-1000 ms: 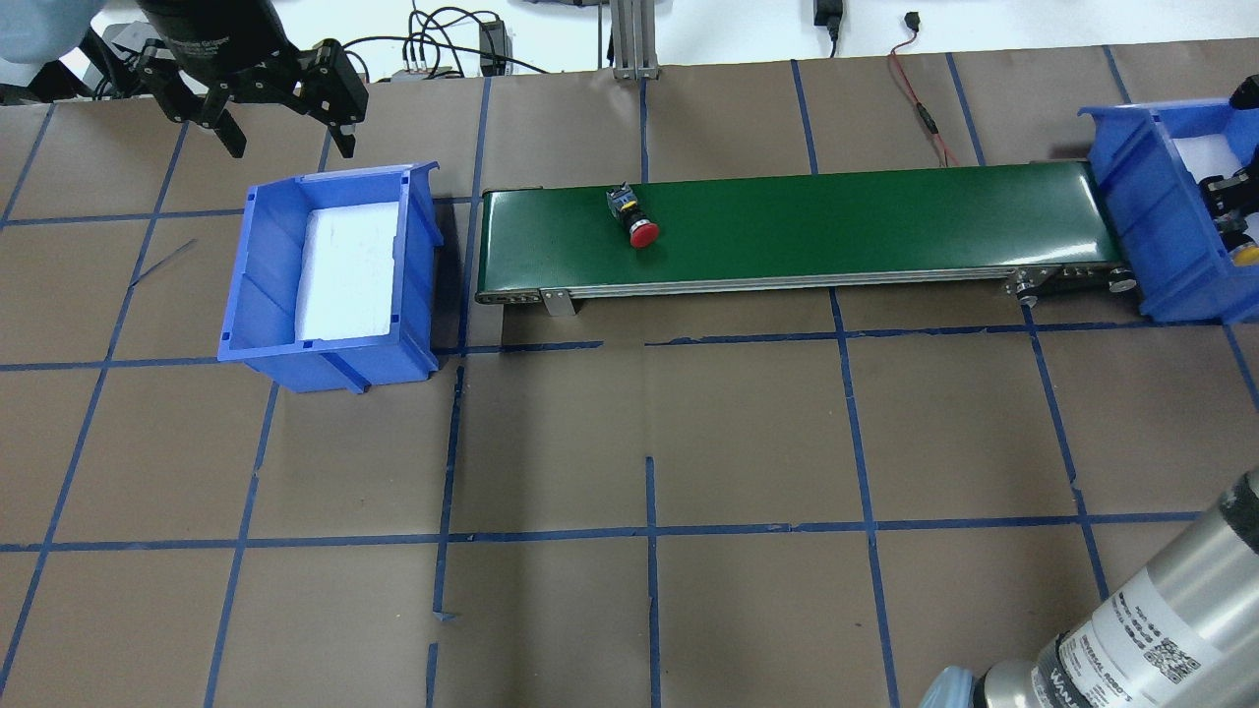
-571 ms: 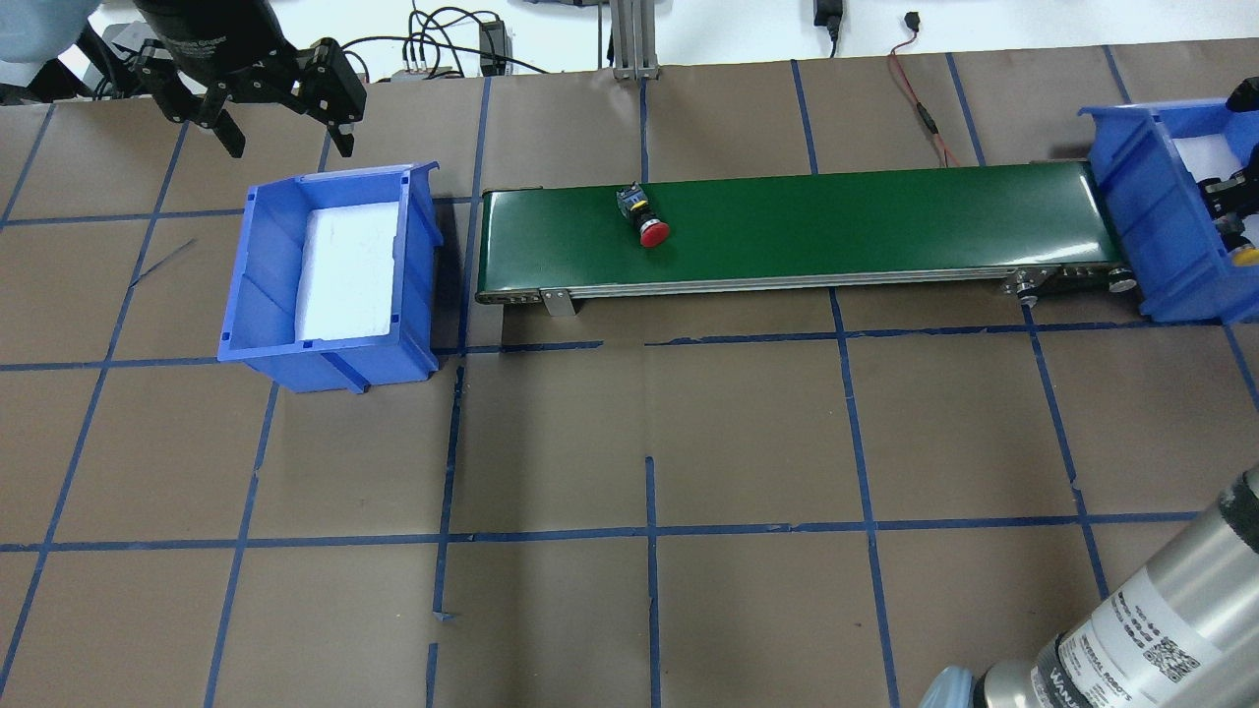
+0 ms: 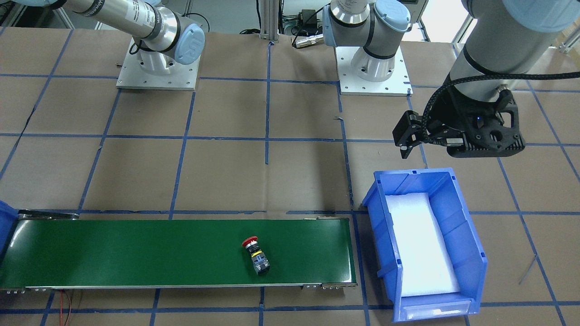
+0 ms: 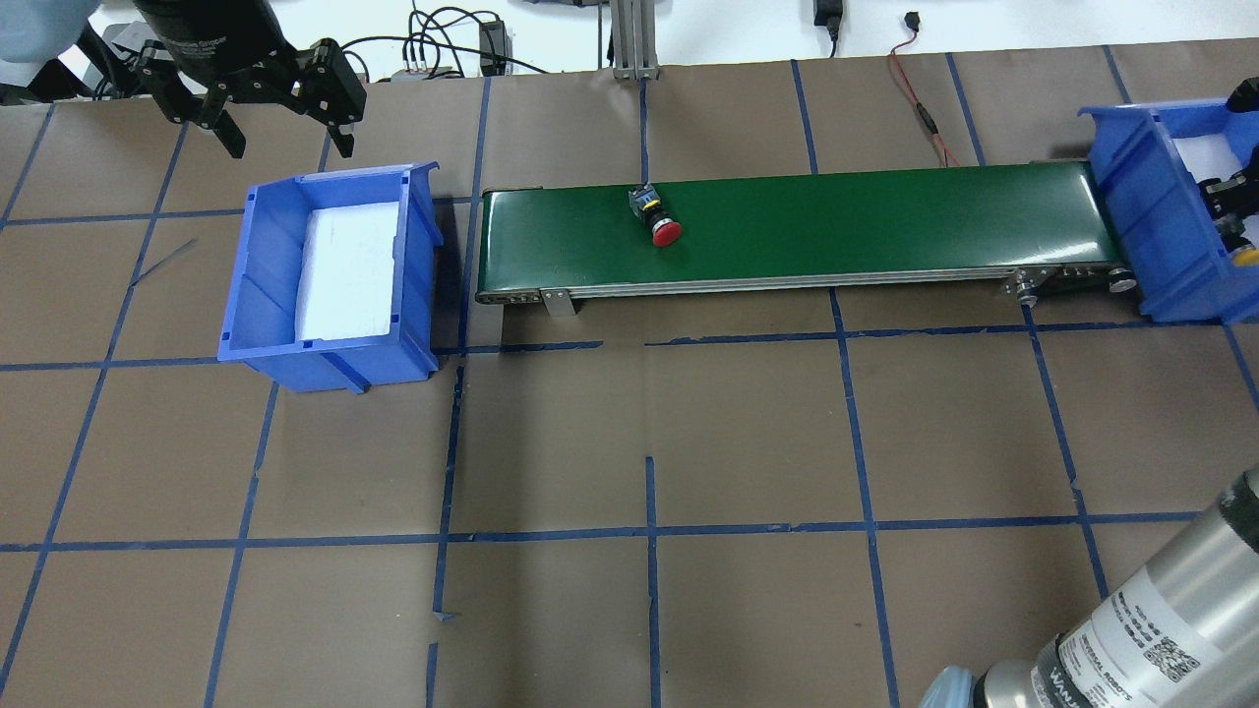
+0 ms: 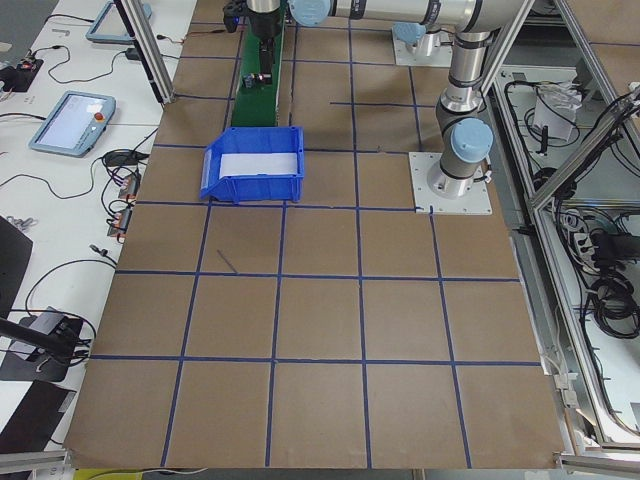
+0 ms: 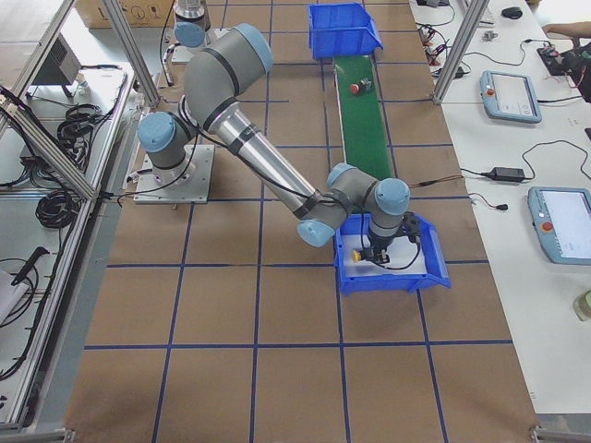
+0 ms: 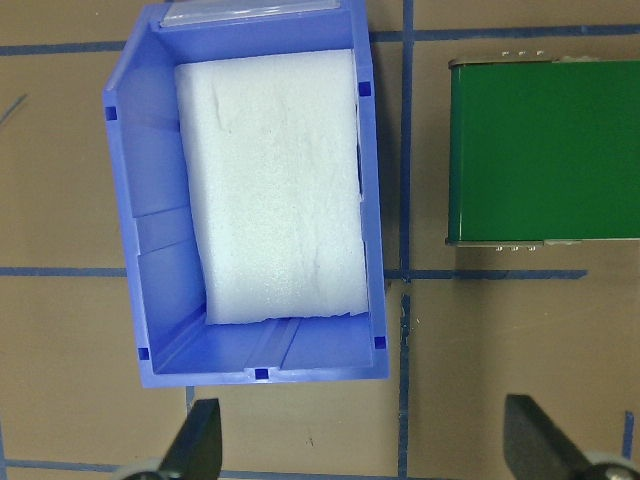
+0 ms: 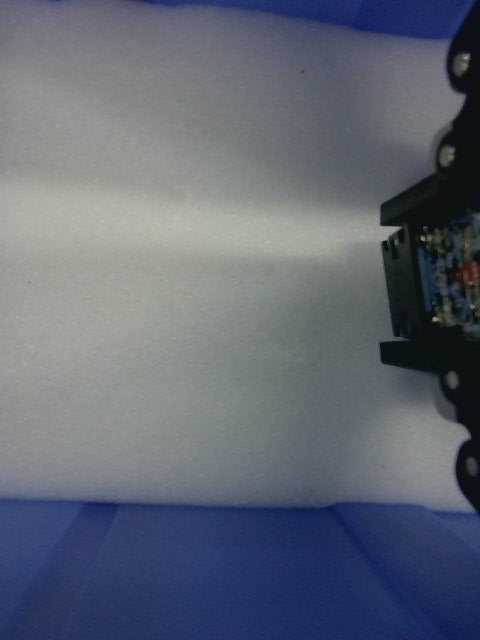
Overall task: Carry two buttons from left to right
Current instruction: 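Open the right gripper and move it back over the belt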
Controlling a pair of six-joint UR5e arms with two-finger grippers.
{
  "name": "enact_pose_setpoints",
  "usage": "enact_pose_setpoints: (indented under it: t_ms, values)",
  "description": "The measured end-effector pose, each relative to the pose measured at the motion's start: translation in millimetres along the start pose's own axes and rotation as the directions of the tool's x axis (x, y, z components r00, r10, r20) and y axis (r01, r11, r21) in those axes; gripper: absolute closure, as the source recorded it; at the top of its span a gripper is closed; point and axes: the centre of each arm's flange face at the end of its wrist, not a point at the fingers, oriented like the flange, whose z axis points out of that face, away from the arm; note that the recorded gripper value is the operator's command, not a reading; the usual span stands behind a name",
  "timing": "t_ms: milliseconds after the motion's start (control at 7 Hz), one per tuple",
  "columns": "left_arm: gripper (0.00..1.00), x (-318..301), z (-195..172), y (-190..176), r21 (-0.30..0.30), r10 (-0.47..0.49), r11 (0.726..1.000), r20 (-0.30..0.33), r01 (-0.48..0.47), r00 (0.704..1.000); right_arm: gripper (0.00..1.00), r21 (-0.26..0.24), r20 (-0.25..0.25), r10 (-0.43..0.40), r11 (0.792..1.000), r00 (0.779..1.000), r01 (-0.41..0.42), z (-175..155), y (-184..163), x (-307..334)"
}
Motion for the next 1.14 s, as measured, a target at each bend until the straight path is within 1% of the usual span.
enact_pose_setpoints:
  t_ms: [143, 857, 1000, 1143]
  values:
    - [0.00, 1, 2, -1, -0.003, 0.000, 1.000, -0.003, 0.000, 1.000, 0.50, -0.001, 0.000, 0.000, 1.000, 1.000, 0.000, 0, 0, 0]
    - [0.00, 2, 3, -1, -0.005, -0.003, 1.000, -0.003, 0.003, 1.000, 0.49, 0.003, -0.004, -0.006, 1.000, 1.000, 0.006, -4, -2, 1]
    - [0.00, 2, 3, -1, -0.005, -0.003, 1.000, -0.003, 0.003, 1.000, 0.49, 0.007, -0.008, -0.006, 1.000, 1.000, 0.006, -10, -4, 2]
    - [0.00, 2, 3, -1, -0.005, -0.003, 1.000, -0.004, 0.003, 1.000, 0.46, 0.009, -0.010, -0.007, 1.000, 1.000, 0.007, -23, -7, 4]
